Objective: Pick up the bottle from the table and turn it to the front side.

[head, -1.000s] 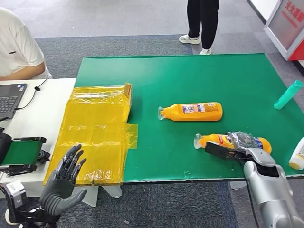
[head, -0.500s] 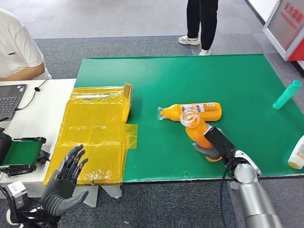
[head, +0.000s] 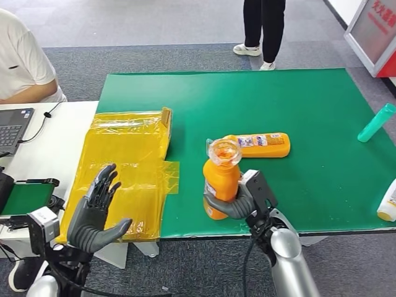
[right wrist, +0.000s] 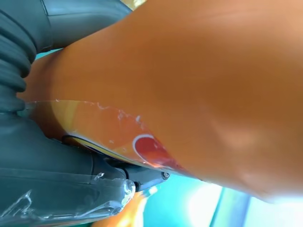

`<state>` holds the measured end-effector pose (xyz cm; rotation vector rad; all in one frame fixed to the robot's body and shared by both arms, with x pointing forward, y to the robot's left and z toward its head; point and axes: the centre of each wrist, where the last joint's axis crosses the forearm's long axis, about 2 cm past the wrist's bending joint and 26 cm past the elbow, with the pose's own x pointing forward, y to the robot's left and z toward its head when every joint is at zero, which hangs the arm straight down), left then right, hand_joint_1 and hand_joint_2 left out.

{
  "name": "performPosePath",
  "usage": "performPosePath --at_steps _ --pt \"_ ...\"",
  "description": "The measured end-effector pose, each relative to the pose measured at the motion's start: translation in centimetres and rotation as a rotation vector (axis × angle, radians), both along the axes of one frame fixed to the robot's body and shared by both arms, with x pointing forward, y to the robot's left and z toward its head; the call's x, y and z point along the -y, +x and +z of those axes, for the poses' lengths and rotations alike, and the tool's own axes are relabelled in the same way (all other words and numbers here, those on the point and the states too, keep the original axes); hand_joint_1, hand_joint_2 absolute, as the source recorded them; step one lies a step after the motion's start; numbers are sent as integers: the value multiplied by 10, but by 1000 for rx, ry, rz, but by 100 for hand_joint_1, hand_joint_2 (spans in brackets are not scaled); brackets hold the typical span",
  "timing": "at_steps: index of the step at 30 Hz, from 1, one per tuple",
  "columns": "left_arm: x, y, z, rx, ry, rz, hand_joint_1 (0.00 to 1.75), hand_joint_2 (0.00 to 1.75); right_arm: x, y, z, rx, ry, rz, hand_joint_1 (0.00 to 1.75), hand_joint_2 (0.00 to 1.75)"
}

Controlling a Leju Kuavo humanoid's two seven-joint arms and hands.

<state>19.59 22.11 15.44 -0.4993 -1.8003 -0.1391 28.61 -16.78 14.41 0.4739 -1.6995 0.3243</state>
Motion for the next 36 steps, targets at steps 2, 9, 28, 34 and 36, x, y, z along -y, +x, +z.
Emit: performPosePath --at_steps 2,9,28,34,36 --pt "5 8 6 19 1 -5 0 175 -11 -2 6 23 13 6 175 175" --pt "21 27 15 42 22 -32 0 175 -36 -7 16 63 25 -7 175 175" --pt "54 43 20 175 455 125 0 175 -38 4 78 171 214 -40 175 175" --pt "56 50 25 290 520 216 0 175 -45 -8 91 176 362 36 175 175" --pt "57 51 23 299 529 221 0 175 -48 -13 90 175 394 54 175 175"
